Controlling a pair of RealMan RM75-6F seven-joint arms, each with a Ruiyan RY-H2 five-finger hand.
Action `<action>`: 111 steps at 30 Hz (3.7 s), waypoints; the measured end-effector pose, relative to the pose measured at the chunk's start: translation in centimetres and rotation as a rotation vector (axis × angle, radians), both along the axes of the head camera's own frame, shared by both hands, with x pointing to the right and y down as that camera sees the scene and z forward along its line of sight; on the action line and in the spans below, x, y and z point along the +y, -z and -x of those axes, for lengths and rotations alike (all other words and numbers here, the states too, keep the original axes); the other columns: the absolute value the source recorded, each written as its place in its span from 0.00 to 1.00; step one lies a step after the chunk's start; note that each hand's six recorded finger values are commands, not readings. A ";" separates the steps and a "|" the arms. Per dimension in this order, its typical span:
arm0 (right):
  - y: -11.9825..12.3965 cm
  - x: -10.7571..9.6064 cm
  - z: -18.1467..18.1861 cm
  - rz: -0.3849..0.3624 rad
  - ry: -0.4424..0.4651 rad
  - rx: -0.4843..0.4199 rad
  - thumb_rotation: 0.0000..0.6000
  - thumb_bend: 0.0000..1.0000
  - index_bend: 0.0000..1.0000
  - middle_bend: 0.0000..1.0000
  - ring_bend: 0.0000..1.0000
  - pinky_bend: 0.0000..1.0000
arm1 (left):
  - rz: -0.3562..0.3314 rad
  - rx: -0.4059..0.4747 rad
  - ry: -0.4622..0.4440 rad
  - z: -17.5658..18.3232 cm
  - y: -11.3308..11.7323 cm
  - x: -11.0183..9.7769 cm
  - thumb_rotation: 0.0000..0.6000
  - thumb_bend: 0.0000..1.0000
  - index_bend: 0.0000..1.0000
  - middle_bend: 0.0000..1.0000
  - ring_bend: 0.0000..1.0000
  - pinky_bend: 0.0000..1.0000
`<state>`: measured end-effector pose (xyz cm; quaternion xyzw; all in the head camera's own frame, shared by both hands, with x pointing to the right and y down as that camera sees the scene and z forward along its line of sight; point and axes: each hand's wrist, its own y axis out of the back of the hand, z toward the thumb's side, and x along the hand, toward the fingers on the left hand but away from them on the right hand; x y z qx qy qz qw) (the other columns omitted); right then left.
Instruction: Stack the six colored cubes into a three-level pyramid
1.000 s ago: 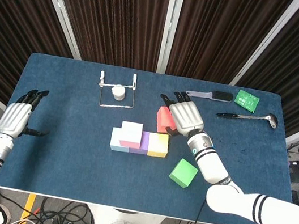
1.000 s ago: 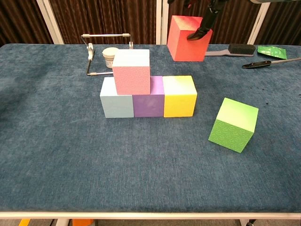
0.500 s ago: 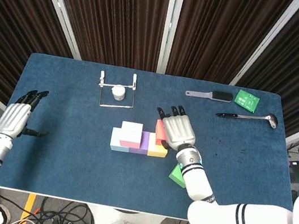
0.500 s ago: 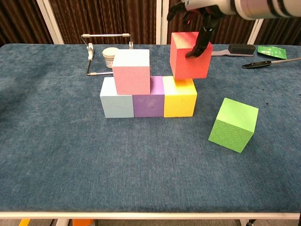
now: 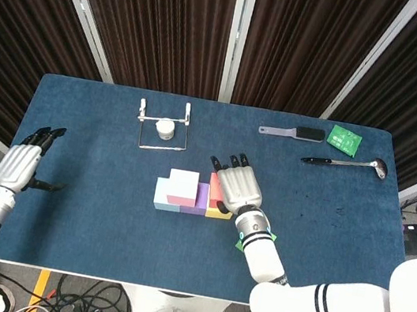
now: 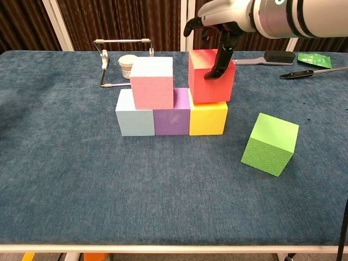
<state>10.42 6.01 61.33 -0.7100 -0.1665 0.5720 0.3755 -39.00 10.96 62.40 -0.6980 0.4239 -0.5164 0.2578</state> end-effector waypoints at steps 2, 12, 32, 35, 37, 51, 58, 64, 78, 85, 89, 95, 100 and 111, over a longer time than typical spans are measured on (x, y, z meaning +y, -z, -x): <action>0.0 0.1 0.2 0.001 0.002 -0.002 1.00 0.24 0.00 0.54 0.08 0.00 | -0.003 0.002 -0.002 0.0 0.0 0.0 1.00 0.03 0.07 0.11 0.00 0.14; -0.3 0.6 1.5 -0.004 0.022 -0.008 1.00 0.24 0.00 0.54 0.08 0.00 | -0.009 -0.007 -0.006 0.3 0.0 0.1 1.00 0.03 0.07 0.11 0.00 0.14; -0.9 1.0 2.8 -0.014 0.014 0.003 1.00 0.24 0.00 0.54 0.08 0.00 | 0.014 0.005 0.005 0.9 -0.3 0.1 1.00 0.03 0.07 0.11 0.00 0.14; -0.9 1.0 2.8 -0.014 0.009 0.006 1.00 0.24 0.00 0.54 0.08 0.00 | 0.016 0.007 0.007 0.9 -0.4 0.2 1.00 0.03 0.07 0.11 0.00 0.14; -0.8 1.0 2.7 -0.015 0.005 0.007 1.00 0.24 0.00 0.54 0.08 0.00 | 0.018 0.009 0.007 0.9 -0.4 0.2 1.00 0.03 0.07 0.11 0.00 0.14; -0.6 1.0 2.4 -0.022 -0.012 0.023 1.00 0.25 0.00 0.54 0.08 0.00 | 0.022 0.010 -0.003 0.8 -0.4 0.1 1.00 0.03 0.07 0.11 0.00 0.14; -1.0 1.0 2.3 -0.015 -0.028 0.036 1.00 0.25 0.00 0.54 0.08 0.00 | 0.024 0.015 0.000 0.9 -0.4 0.1 1.00 0.03 0.07 0.11 0.00 0.14; -1.0 1.1 2.7 -0.017 -0.031 0.025 1.00 0.26 0.00 0.54 0.08 0.00 | 0.026 0.014 -0.001 1.0 -0.4 0.1 1.00 0.03 0.07 0.11 0.00 0.14; -0.9 1.1 2.3 -0.012 -0.047 0.014 1.00 0.26 0.00 0.54 0.08 0.00 | 0.035 0.014 -0.008 0.9 -0.5 0.2 1.00 0.03 0.07 0.11 0.00 0.14; -0.9 1.1 1.9 -0.011 -0.058 0.007 1.00 0.26 0.00 0.54 0.08 0.00 | 0.039 0.011 -0.015 0.8 -0.6 0.2 1.00 0.03 0.07 0.11 0.00 0.14; -1.0 1.0 1.9 -0.013 -0.065 0.001 1.00 0.26 0.00 0.55 0.08 0.00 | 0.040 0.011 -0.016 0.7 -0.6 0.2 1.00 0.03 0.07 0.11 0.00 0.14; -0.8 1.0 1.9 -0.016 -0.078 -0.016 1.00 0.25 0.00 0.55 0.08 0.00 | 0.044 0.009 -0.018 0.8 -0.6 0.3 1.00 0.03 0.07 0.11 0.00 0.14; -0.7 0.9 1.5 -0.016 -0.087 -0.017 1.00 0.26 0.00 0.55 0.08 0.00 | 0.044 0.010 -0.020 0.7 -0.6 0.2 1.00 0.03 0.07 0.11 0.00 0.14; -0.9 1.1 1.8 -0.006 -0.100 -0.032 1.00 0.28 0.00 0.56 0.10 0.00 | 0.047 0.007 -0.026 0.6 -0.7 0.2 1.00 0.03 0.07 0.11 0.00 0.14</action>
